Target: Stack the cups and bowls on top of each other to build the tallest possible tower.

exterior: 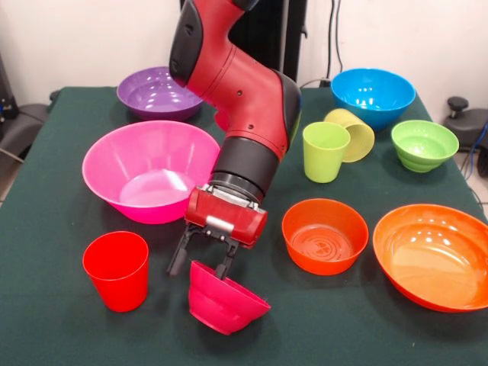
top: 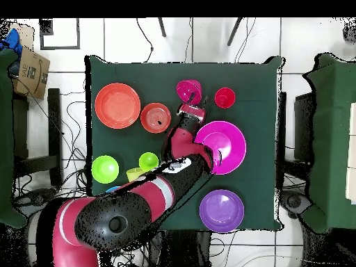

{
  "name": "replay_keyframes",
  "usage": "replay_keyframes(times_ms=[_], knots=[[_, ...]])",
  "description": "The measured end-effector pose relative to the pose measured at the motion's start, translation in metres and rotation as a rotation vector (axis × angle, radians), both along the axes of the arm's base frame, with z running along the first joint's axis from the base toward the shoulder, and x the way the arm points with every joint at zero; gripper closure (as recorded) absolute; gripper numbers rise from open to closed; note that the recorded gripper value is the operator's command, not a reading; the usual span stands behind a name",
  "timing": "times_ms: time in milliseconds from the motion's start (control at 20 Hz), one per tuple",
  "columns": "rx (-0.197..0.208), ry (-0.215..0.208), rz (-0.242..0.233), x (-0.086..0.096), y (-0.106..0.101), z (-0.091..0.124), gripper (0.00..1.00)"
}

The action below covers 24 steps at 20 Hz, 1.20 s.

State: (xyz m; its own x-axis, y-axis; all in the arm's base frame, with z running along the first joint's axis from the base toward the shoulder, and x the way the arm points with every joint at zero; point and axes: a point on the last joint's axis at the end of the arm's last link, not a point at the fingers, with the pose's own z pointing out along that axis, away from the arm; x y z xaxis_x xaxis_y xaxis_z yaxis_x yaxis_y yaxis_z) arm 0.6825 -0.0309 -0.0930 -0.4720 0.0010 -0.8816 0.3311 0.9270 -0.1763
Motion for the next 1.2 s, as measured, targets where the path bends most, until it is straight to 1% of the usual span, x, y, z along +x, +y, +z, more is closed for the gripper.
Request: replay_keyframes(times_ms=[50,100,500,850,950,1100,1200], knots=[[0.0,0.0,0.001,0.0004,0.0003,-0.0005,0.0],[-0.003,-0.001,0.006,0.0016,0.0009,-0.0017,1.0],[-0.012,-0.007,0.015,0.0054,0.0002,0.0024,1.0],[-0.013,-0.007,0.016,0.0055,0.0002,0.0025,1.0],[-0.017,0.001,0.032,0.0045,0.0013,0.0024,1.0],[-0.025,0.025,0.085,0.0026,0.004,0.004,1.0],[-0.017,0.053,0.13,0.001,0.0067,0.0074,1.0]])
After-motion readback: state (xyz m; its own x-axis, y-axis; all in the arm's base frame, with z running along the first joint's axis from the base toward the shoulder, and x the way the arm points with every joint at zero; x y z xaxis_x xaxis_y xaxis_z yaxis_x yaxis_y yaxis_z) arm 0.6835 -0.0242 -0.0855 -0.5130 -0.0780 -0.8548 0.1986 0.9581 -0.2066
